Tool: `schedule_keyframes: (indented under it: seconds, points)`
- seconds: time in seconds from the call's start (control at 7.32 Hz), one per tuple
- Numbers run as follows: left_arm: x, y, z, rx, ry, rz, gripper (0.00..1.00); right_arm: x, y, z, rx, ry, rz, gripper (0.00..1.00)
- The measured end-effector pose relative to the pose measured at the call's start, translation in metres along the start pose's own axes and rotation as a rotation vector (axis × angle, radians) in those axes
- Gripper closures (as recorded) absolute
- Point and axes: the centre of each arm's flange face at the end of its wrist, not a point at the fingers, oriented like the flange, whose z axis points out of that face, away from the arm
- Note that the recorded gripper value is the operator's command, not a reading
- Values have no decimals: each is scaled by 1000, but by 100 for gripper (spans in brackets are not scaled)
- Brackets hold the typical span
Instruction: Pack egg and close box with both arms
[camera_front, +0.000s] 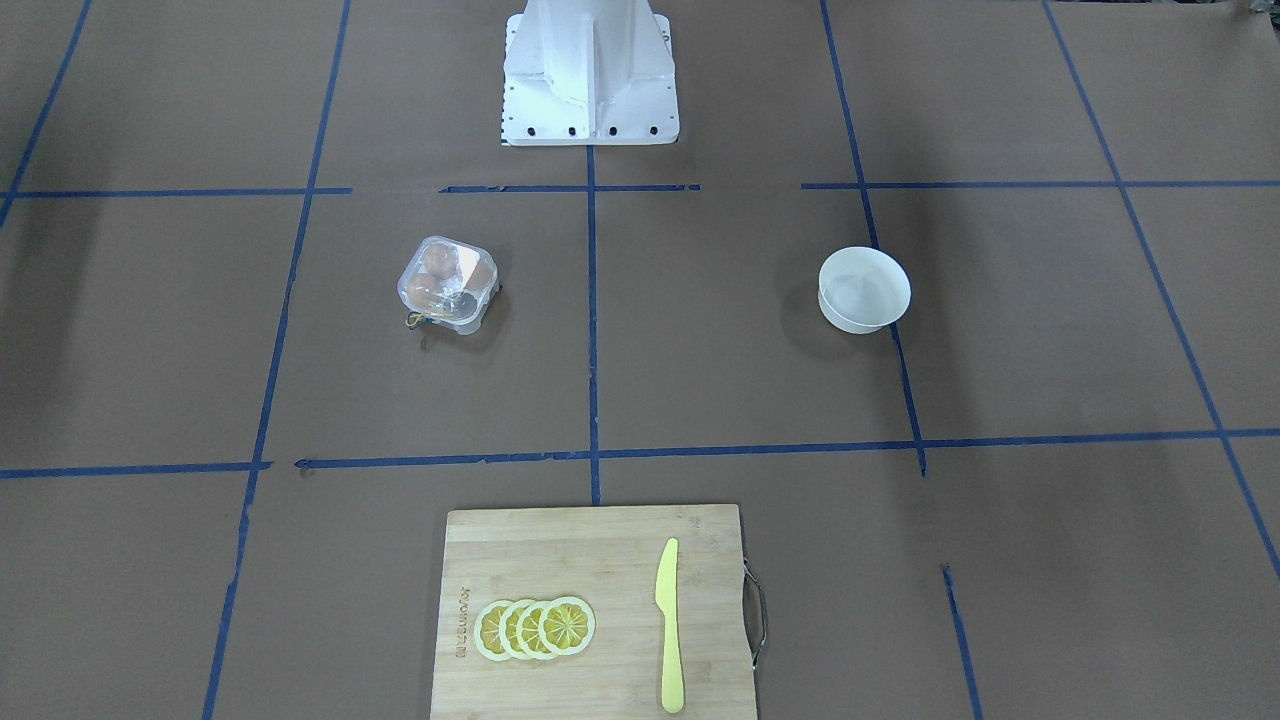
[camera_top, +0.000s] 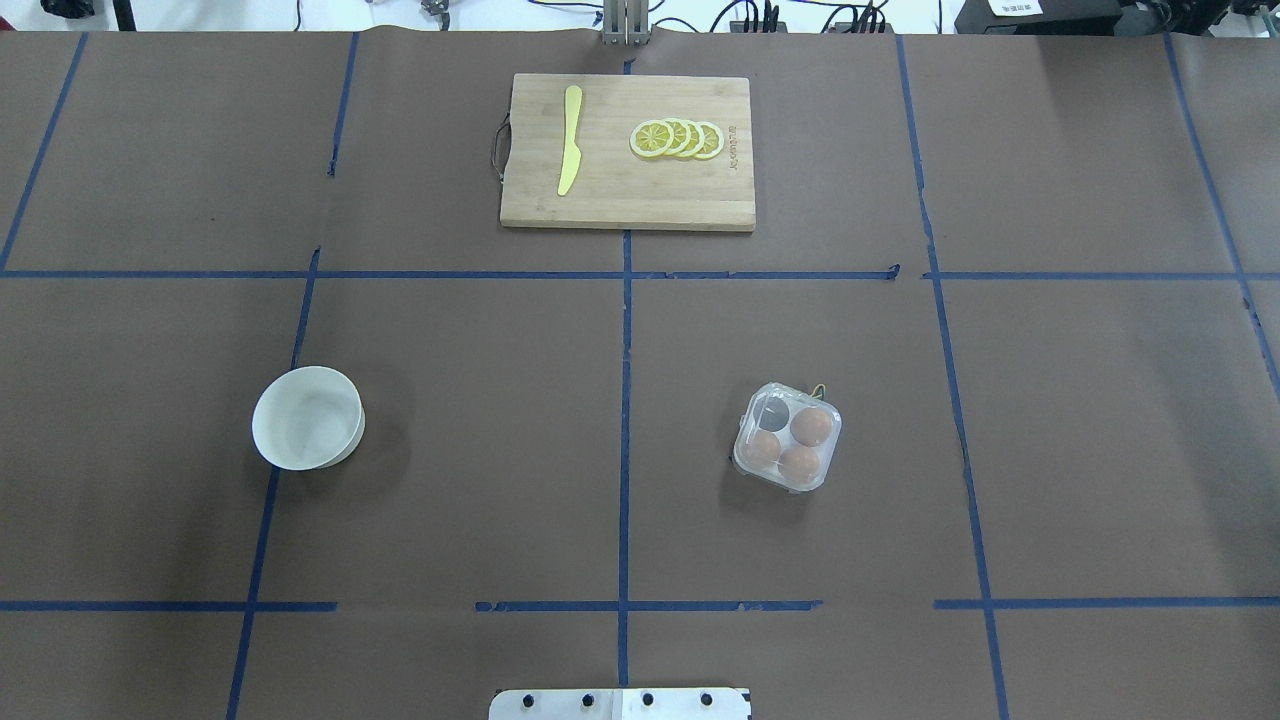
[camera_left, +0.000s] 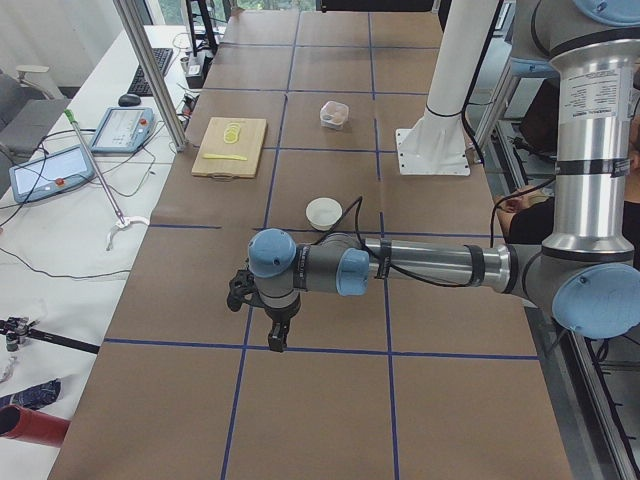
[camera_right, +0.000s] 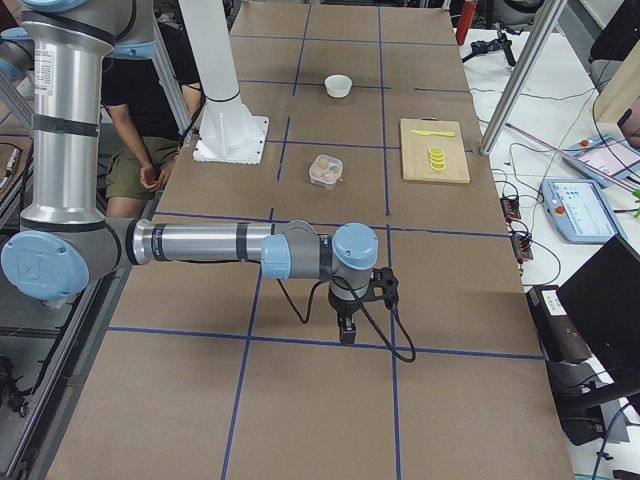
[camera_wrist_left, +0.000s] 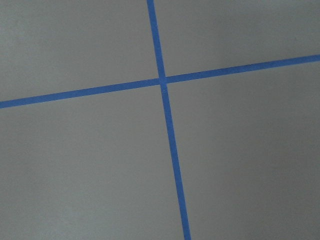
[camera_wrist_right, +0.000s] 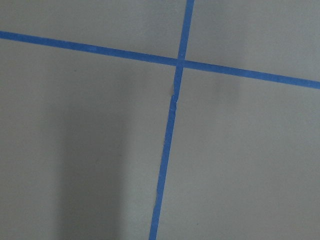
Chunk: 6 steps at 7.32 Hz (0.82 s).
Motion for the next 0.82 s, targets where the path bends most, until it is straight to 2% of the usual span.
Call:
schedule_keyframes:
  seconds: [0.55,0.82]
  points:
    - [-3,-13,-10,20,-24,5,0,-7,3,10,-20,-6,-16,0]
    - [-17,-9,-17,24,-66,-20,0,-11,3,13,-26,-15,-23,0]
